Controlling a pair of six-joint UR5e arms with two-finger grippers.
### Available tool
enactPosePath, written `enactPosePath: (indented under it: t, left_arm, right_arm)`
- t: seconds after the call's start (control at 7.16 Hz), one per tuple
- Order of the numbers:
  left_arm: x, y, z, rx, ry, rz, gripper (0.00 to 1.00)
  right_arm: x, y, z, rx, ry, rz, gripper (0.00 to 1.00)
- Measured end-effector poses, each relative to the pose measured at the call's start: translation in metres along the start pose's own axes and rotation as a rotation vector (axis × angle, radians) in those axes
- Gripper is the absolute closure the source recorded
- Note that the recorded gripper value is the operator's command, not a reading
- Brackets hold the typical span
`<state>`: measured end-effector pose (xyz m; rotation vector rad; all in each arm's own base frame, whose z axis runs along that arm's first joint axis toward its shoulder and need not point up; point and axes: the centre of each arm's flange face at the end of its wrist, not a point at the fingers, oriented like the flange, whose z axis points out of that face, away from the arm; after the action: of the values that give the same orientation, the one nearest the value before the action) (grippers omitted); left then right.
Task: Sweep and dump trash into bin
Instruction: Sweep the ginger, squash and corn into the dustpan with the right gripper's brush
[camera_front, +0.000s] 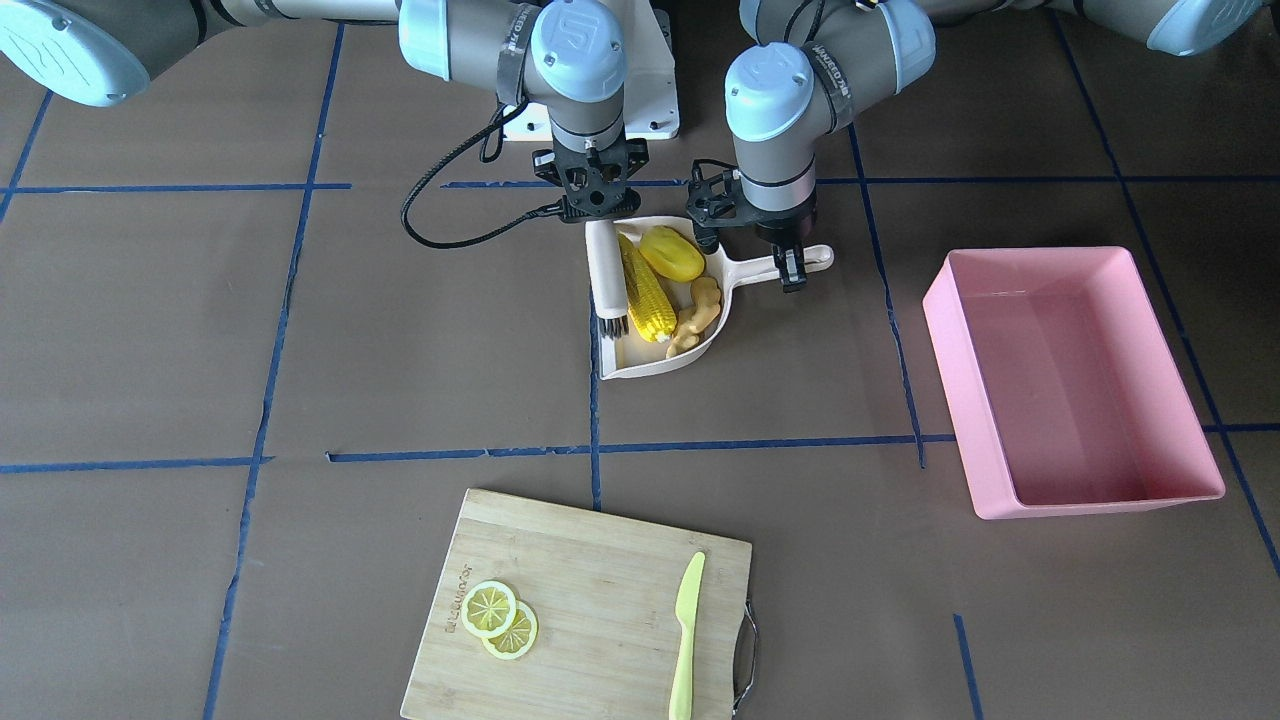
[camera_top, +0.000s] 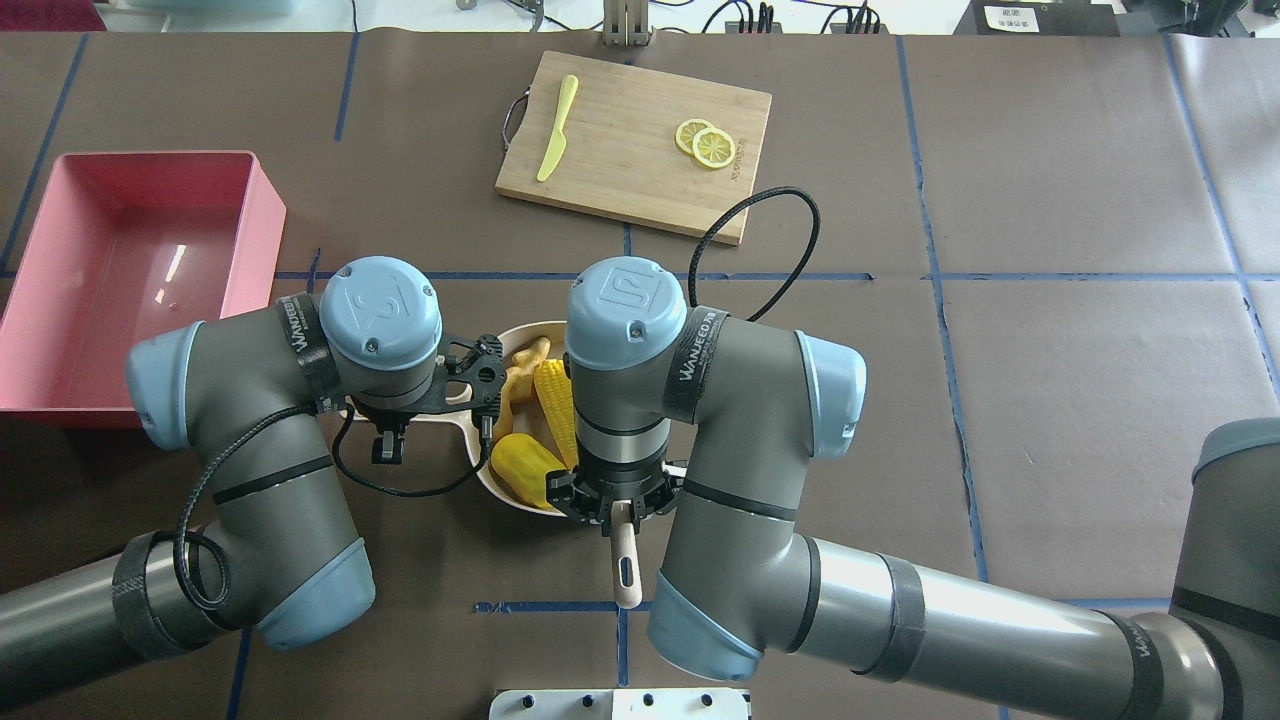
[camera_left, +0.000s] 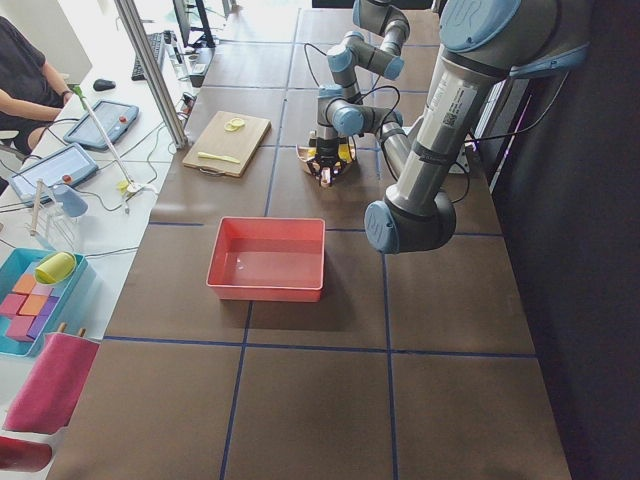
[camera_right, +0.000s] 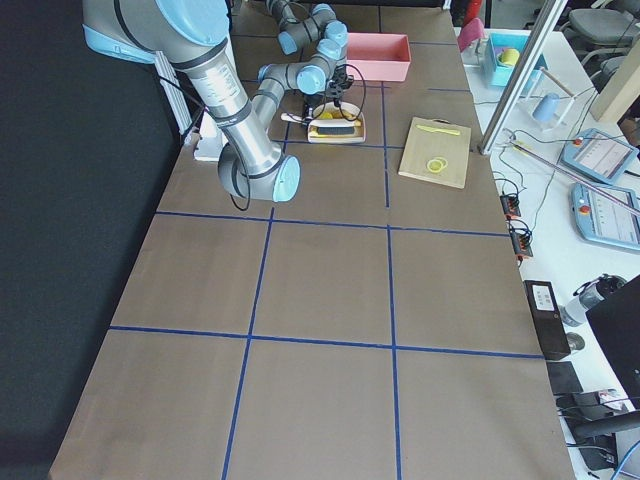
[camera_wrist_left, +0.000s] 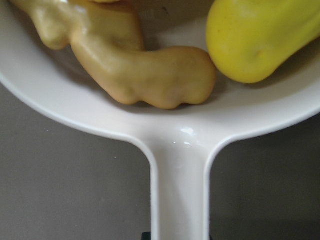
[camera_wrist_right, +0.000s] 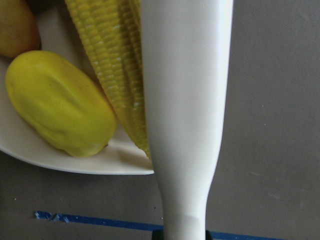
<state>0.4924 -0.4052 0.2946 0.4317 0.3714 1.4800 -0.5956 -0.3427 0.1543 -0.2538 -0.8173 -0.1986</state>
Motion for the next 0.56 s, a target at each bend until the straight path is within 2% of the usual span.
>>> enactPosePath:
  t: [0.28,0.56]
  left_arm:
    - [0.000,0.000,0.002,0.007,0.000,0.003,1.00]
    - [0.000,-0.003,0.002,0.048,-0.012,0.014,1.00]
  right_arm:
    - [0.011,-0.005,-0.009,0.004,-0.009,0.011,1.00]
    - [0.024,-0.005,-0.018,0.016,-0.018,0.016,1.00]
